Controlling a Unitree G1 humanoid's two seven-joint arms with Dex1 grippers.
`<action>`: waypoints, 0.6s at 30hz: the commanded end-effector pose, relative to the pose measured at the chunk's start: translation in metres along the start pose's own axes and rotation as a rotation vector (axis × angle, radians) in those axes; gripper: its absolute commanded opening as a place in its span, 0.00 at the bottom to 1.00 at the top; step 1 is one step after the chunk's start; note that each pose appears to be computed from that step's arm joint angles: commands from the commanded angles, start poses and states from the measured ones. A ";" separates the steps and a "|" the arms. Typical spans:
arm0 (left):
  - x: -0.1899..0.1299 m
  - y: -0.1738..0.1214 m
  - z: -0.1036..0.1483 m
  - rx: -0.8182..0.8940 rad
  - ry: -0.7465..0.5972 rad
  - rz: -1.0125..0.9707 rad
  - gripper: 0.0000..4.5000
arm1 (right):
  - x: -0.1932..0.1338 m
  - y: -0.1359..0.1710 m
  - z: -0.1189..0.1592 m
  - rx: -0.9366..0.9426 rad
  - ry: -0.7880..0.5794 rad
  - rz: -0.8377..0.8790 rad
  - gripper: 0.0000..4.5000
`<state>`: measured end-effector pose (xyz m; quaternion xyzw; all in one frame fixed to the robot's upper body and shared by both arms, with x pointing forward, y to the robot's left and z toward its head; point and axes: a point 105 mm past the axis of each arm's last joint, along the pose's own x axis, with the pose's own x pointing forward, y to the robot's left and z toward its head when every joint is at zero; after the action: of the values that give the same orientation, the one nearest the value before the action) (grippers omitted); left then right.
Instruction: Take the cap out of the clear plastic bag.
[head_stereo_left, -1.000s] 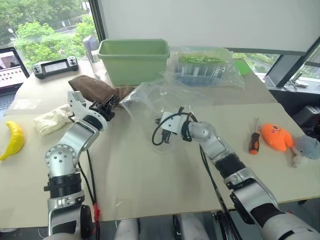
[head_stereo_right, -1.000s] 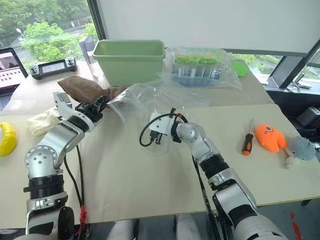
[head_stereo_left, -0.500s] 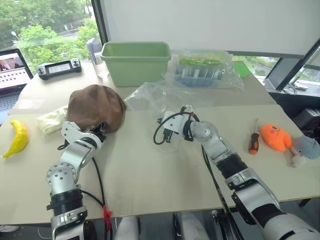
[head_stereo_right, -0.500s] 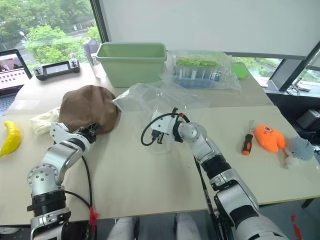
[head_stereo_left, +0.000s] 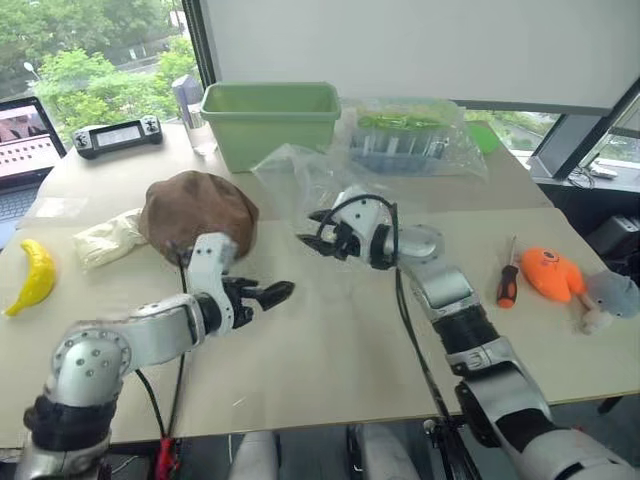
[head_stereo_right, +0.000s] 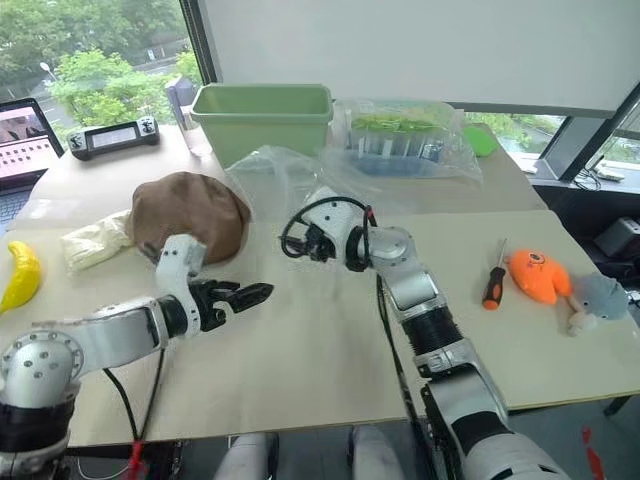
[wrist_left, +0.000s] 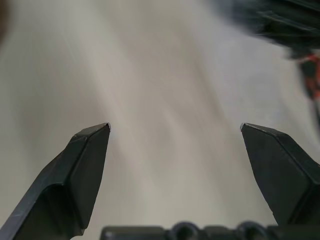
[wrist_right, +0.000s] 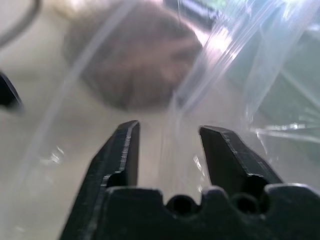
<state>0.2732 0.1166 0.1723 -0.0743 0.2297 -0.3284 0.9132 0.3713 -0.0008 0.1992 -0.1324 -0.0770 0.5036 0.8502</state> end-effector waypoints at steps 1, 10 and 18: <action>-0.018 -0.005 0.045 0.094 -0.119 -0.081 1.00 | 0.003 -0.005 0.013 0.135 -0.076 -0.037 0.94; -0.069 -0.048 0.134 0.232 -0.382 -0.348 1.00 | 0.027 -0.002 0.003 0.594 -0.158 -0.060 1.00; -0.042 -0.008 0.151 0.151 -0.464 -0.141 1.00 | 0.015 0.010 0.001 0.780 -0.123 0.009 1.00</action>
<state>0.3051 0.1327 0.3217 -0.1021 -0.0052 -0.4012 0.9103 0.3801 0.0164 0.1702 0.2262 0.1084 0.4728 0.8447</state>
